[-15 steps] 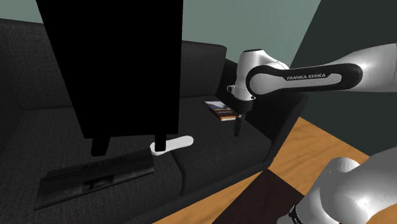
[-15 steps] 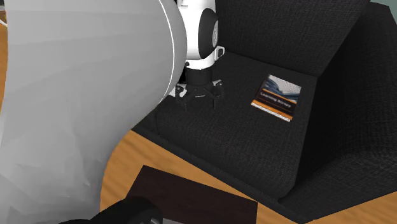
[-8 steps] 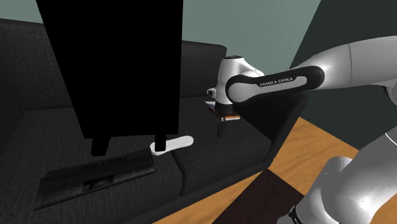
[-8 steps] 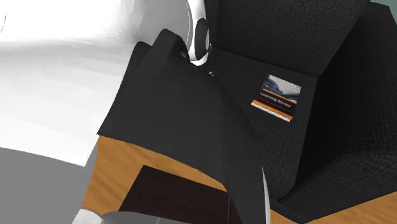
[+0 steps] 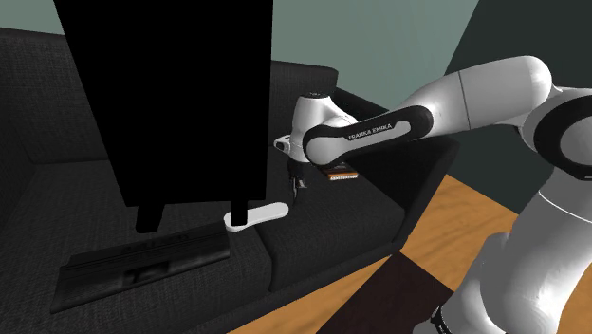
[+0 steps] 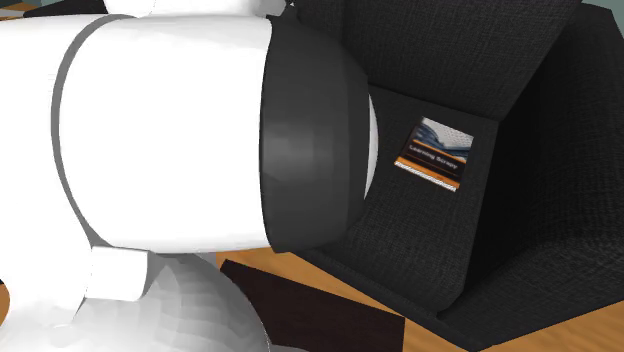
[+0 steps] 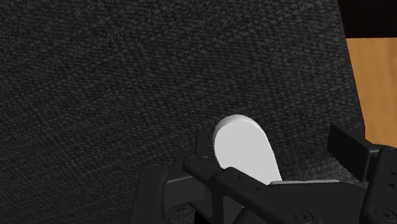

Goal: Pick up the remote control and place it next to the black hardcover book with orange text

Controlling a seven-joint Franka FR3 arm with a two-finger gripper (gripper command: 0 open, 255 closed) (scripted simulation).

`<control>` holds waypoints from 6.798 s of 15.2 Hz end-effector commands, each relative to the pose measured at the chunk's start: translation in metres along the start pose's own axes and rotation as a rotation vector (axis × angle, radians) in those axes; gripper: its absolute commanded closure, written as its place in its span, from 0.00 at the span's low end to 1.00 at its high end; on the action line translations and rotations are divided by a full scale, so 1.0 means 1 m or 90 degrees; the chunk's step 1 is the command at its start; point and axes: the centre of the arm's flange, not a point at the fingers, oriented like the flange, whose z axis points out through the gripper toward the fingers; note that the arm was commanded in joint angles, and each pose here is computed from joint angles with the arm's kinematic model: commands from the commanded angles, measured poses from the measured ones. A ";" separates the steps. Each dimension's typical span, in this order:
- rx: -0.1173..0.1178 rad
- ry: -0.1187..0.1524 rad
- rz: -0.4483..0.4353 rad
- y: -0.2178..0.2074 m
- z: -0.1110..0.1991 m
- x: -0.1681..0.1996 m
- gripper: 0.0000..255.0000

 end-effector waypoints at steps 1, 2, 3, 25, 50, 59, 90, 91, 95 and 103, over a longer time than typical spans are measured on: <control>-0.007 0.013 -0.049 0.001 0.009 0.022 0.00; -0.011 0.019 -0.073 0.000 0.013 0.033 0.00; -0.014 0.025 -0.096 -0.001 0.016 0.044 0.00; -0.016 0.028 -0.107 -0.001 0.060 0.052 1.00; -0.016 0.028 -0.107 0.006 -0.044 0.036 1.00; -0.016 0.028 -0.107 0.029 -0.042 -0.080 1.00; -0.016 0.028 -0.107 0.086 0.007 -0.380 1.00; -0.016 0.028 -0.107 0.085 0.013 -0.380 1.00; -0.016 0.028 -0.107 0.084 0.034 -0.380 1.00; -0.016 0.028 -0.107 0.084 0.046 -0.379 1.00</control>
